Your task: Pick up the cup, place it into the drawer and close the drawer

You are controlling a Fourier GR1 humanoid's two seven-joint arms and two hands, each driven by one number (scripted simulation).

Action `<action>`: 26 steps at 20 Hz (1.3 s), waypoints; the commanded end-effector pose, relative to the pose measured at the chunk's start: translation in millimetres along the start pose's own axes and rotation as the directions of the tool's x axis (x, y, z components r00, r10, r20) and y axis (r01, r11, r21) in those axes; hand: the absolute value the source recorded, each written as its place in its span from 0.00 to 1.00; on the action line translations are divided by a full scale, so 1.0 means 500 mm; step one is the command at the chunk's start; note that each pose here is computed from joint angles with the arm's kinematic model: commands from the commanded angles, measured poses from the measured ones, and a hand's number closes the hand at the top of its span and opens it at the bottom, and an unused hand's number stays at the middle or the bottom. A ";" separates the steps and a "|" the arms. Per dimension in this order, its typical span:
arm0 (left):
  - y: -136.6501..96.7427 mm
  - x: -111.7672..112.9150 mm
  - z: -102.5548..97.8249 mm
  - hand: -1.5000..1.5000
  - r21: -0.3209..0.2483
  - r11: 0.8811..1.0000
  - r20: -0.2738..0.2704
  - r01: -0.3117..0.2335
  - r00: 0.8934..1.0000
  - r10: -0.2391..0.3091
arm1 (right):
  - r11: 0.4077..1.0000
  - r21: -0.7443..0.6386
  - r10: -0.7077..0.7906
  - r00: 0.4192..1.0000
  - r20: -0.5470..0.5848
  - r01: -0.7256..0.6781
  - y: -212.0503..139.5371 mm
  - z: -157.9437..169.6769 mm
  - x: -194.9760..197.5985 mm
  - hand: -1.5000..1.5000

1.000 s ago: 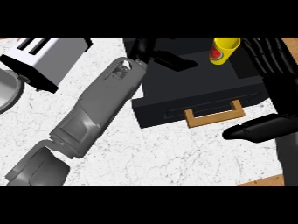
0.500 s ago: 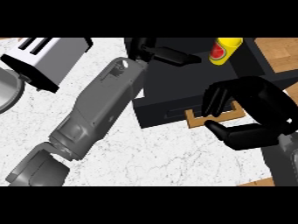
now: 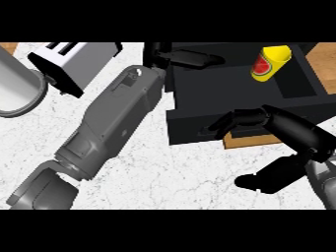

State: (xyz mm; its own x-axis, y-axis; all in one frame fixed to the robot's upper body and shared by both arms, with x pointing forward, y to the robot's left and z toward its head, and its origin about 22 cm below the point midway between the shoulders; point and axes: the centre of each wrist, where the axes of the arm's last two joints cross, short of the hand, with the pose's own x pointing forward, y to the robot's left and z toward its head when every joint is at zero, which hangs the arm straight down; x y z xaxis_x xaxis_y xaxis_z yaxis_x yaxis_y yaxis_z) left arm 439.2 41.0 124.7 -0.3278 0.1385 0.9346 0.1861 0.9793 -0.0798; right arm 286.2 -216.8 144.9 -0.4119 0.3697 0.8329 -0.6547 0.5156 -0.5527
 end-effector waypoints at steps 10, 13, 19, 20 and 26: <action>0.057 -0.036 0.030 0.00 0.038 0.991 0.018 -0.126 0.992 0.125 | 0.977 0.098 0.209 0.928 -0.310 -0.187 0.116 -0.061 -0.212 0.00; 0.076 -0.044 0.041 0.00 0.023 0.992 0.042 -0.126 0.991 0.125 | 0.975 0.102 0.223 0.908 -0.354 -0.199 0.103 -0.094 -0.269 1.00; 0.141 -0.069 0.083 0.00 0.034 0.991 0.028 -0.129 0.991 0.128 | 0.978 0.012 0.195 0.900 -0.389 -0.207 0.051 -0.066 -0.354 1.00; 0.147 -0.050 0.069 0.00 0.024 0.989 0.029 -0.143 0.989 0.143 | 0.978 -0.047 0.172 0.912 -0.372 -0.204 0.016 -0.106 -0.328 1.00; 0.172 -0.057 0.093 0.00 0.014 0.984 0.013 -0.177 0.984 0.177 | 0.945 -0.221 0.150 0.922 -0.357 -0.240 -0.084 -0.103 -0.322 1.00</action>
State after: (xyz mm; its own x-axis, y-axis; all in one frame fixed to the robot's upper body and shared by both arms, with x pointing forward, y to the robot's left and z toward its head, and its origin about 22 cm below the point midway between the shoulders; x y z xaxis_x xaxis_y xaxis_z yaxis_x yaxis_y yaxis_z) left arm 425.8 123.4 77.2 -0.3103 0.2999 0.9021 0.2178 0.9461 -0.2397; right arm 393.5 -242.9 12.4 -0.2614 0.7017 0.6628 -0.4601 0.5131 -0.7246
